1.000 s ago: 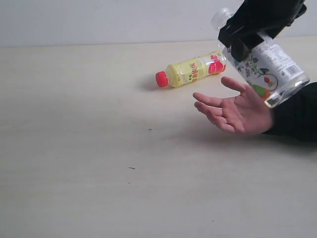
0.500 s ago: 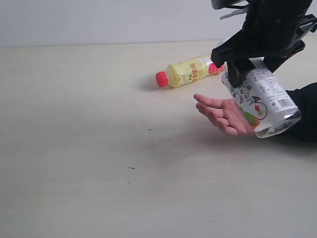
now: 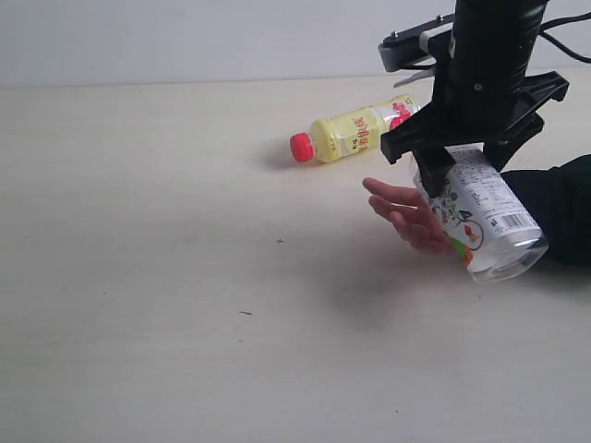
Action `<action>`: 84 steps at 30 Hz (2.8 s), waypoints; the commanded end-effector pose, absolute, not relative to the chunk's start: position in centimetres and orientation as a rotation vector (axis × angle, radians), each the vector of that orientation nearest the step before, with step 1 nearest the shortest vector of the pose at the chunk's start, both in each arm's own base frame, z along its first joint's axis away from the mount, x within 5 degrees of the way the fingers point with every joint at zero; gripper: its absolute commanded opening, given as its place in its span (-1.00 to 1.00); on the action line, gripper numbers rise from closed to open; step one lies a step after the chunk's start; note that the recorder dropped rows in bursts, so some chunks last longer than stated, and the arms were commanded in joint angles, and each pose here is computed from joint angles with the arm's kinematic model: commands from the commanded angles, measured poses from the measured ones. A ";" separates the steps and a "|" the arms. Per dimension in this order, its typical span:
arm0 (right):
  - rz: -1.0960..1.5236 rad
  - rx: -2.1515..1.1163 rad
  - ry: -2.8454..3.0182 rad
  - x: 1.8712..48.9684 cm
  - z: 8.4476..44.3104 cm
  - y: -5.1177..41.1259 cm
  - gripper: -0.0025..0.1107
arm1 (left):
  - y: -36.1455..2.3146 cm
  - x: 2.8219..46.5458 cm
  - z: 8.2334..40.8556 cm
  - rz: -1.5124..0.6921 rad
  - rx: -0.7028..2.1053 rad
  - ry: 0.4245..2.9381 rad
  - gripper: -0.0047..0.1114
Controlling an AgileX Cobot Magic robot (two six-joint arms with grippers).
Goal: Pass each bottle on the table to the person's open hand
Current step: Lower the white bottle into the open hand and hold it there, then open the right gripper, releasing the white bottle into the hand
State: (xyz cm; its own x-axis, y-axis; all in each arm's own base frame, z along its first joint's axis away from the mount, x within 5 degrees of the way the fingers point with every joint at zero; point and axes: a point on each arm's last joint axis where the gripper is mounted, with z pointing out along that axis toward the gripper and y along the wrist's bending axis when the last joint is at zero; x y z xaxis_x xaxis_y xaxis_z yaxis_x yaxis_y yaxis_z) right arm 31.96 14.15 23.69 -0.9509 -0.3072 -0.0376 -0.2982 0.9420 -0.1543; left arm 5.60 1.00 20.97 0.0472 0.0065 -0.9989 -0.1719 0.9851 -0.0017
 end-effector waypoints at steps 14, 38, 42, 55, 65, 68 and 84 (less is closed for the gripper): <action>-0.281 -0.458 3.008 33.4 21.3 14.2 -0.96 | 1.0 5.5 21.1 0.146 -0.127 1.509 -0.92; -0.276 -0.461 2.970 33.7 21.3 14.3 0.06 | 1.0 5.5 21.1 0.146 -0.127 1.509 -0.92; -0.277 -0.461 2.971 33.7 21.3 14.3 0.28 | 1.0 5.5 21.1 0.146 -0.127 1.509 -0.92; -0.282 -0.464 2.964 33.8 21.3 14.3 0.42 | 1.0 5.5 21.1 0.146 -0.127 1.509 -0.92; -0.280 -0.462 2.959 33.8 21.5 14.3 0.42 | 1.0 5.5 21.1 0.146 -0.127 1.509 -0.92; -0.282 -0.462 2.961 33.7 21.6 14.3 0.42 | 1.0 5.5 21.1 0.146 -0.127 1.509 -0.92; -0.184 -0.485 2.749 31.7 29.3 13.3 0.40 | 1.0 5.5 21.1 0.146 -0.127 1.509 -0.92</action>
